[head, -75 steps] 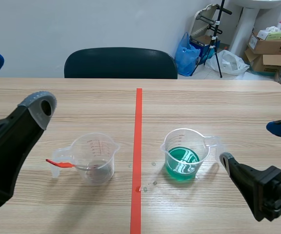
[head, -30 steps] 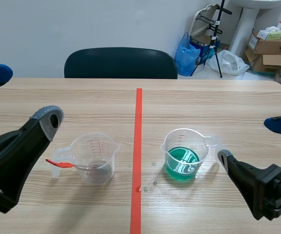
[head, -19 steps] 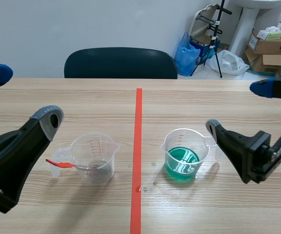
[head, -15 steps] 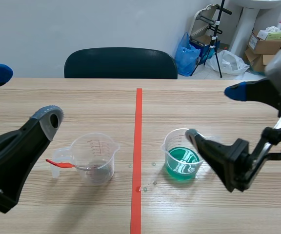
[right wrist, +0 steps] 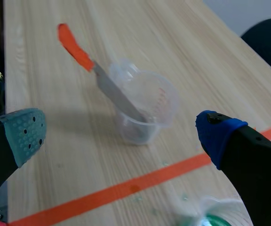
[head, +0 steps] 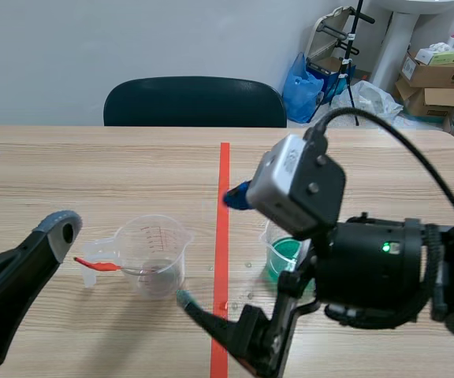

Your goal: Do the redox reaction experiment

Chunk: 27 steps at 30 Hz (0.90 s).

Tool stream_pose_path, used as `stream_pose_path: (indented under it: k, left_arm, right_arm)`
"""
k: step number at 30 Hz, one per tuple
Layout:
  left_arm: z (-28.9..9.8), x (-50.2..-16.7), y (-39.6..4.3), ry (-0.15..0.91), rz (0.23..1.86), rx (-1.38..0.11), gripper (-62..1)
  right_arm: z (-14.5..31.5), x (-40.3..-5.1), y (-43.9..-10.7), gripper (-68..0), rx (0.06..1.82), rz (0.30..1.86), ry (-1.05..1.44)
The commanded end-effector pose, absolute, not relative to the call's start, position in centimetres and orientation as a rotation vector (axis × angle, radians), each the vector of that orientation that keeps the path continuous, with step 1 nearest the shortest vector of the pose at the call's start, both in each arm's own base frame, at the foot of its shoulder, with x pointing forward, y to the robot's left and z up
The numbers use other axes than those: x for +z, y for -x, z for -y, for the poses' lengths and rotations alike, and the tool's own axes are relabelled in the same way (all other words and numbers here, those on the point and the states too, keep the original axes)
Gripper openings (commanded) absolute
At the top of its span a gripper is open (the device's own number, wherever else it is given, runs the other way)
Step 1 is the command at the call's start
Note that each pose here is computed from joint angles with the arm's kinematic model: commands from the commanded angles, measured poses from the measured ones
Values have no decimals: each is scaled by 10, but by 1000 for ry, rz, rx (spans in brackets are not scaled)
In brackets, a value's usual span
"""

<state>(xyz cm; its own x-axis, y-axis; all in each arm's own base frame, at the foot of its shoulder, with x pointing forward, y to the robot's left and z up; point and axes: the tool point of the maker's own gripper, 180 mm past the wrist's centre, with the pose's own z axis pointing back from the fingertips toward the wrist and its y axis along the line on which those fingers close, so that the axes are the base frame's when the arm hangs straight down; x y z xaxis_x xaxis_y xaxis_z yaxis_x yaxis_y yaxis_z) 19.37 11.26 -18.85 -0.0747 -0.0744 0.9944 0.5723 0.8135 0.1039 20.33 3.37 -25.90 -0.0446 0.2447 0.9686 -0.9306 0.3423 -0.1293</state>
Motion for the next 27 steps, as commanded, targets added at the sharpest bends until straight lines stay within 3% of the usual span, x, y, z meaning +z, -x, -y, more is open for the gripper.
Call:
stream_pose_path:
  k: [1, 14, 27]
  left_arm:
    - [-124, -189, -193, 370, 1574, -544, 14]
    - [-202, -218, -165, 67, 1509, -649, 14]
    - [-246, -240, -102, 50, 1387, -627, 14]
  right_arm:
    - [-38, -249, -211, 4, 1094, 1299, -744]
    - [-87, -253, -226, 4, 1120, 1387, -775]
    - [-113, -252, -233, 4, 1168, 1402, -755]
